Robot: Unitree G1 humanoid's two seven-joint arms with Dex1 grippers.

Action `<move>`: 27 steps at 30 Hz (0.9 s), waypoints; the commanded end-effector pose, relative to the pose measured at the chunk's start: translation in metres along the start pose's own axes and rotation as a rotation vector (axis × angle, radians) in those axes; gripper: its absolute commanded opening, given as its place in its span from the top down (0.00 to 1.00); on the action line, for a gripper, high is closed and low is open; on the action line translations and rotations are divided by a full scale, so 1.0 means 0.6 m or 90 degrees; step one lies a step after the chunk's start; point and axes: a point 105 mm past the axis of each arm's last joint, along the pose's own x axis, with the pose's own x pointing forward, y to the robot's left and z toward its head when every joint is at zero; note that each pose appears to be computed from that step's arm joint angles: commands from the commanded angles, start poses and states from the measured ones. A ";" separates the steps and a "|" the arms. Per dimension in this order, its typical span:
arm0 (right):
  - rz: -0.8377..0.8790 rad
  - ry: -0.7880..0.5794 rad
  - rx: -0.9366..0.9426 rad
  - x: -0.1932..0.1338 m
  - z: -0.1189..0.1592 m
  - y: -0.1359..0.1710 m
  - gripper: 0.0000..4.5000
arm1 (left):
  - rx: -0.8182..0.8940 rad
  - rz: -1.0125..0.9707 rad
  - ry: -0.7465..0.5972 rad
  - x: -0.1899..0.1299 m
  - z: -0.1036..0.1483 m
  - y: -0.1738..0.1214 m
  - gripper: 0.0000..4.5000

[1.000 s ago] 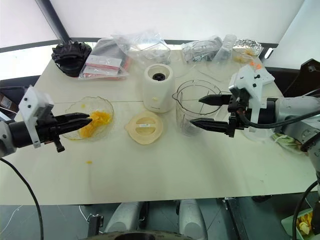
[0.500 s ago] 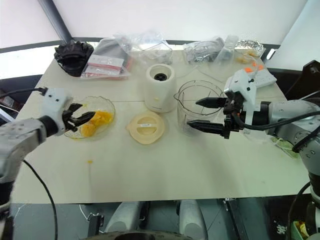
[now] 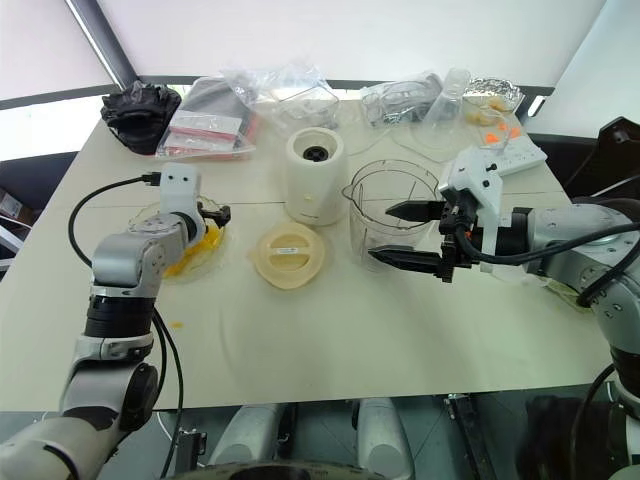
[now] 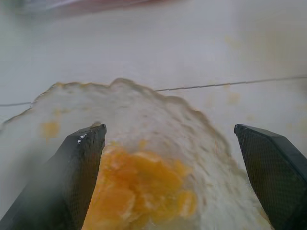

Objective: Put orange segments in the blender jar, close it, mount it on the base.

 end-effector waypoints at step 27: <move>-0.050 -0.037 -0.042 -0.002 0.016 0.006 0.14 | -0.132 0.036 0.103 0.023 -0.010 0.054 0.01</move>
